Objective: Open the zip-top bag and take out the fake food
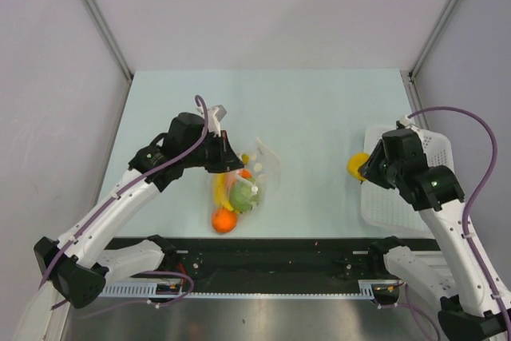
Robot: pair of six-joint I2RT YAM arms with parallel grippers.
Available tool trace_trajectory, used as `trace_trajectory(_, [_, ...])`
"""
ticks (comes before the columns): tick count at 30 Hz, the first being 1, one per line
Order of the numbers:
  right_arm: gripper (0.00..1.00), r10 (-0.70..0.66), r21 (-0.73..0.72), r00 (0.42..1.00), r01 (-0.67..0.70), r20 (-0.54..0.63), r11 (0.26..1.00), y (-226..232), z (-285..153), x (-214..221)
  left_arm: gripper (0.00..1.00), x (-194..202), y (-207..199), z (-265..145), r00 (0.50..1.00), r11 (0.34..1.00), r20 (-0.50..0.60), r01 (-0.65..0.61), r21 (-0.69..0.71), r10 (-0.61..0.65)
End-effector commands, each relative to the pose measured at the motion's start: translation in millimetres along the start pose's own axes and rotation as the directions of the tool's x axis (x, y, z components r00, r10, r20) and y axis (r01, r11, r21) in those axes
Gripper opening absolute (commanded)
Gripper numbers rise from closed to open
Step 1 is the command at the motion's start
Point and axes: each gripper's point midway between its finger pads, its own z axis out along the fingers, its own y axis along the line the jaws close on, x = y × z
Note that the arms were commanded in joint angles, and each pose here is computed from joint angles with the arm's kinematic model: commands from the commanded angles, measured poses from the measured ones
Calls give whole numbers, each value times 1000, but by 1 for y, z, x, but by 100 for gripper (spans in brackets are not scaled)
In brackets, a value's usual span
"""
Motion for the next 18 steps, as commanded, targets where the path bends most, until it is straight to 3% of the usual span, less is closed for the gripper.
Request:
trace_trajectory(1, [1, 41, 267, 999, -36, -10, 963, -61, -6, -3, 0, 4, 0, 3, 998, 999, -35, -51, 13, 51])
trace_trajectory(8, [0, 290, 382, 943, -211, -161, 900, -103, 19, 34, 0, 3, 0, 7, 990, 993, -75, -119, 24, 120])
trace_trajectory(15, [0, 366, 436, 875, -208, -317, 876, -122, 36, 76, 0, -6, 8, 17, 968, 972, -96, -235, -5, 233])
trace_trajectory(18, [3, 360, 427, 879, -209, -312, 880, -124, 46, 75, 0, -9, -1, 17, 967, 971, -86, -236, 37, 238])
